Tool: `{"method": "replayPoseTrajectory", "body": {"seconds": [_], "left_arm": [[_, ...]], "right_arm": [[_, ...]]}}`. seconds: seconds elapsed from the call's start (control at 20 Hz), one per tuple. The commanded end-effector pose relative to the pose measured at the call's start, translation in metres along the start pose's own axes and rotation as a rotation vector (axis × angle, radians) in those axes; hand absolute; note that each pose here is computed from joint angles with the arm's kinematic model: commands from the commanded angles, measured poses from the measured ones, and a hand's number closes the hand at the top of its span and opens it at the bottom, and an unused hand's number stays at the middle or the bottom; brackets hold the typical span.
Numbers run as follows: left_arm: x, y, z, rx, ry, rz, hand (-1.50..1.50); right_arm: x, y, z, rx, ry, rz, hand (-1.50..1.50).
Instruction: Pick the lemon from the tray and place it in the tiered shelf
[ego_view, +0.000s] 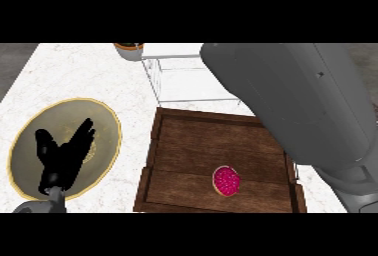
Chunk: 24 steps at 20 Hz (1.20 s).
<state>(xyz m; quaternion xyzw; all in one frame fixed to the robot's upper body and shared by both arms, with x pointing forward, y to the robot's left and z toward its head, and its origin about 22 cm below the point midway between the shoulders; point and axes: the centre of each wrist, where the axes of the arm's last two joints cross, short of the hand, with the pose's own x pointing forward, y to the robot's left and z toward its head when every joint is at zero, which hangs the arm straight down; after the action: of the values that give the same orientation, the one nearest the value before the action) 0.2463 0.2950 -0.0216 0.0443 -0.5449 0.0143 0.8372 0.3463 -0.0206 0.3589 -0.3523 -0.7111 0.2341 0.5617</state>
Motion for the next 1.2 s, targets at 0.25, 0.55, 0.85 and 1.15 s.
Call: {"method": "replayPoseTrajectory", "body": {"seconds": [0.25, 0.55, 0.85, 1.15], "left_arm": [[0.009, -0.004, -0.017, 0.005, 0.035, -0.001, 0.00], [0.000, 0.004, -0.002, -0.032, 0.031, 0.004, 0.00], [0.005, -0.011, -0.017, -0.007, 0.035, 0.007, 0.00], [-0.003, -0.014, -0.010, -0.034, 0.022, -0.003, 0.00]], "right_arm": [[-0.034, 0.005, -0.042, 0.094, 0.030, 0.095, 1.50], [-0.044, 0.023, -0.069, 0.060, 0.026, 0.125, 1.50], [-0.061, 0.046, -0.073, 0.048, 0.009, 0.143, 1.50], [-0.086, 0.051, -0.088, 0.016, -0.015, 0.106, 1.50]]}}
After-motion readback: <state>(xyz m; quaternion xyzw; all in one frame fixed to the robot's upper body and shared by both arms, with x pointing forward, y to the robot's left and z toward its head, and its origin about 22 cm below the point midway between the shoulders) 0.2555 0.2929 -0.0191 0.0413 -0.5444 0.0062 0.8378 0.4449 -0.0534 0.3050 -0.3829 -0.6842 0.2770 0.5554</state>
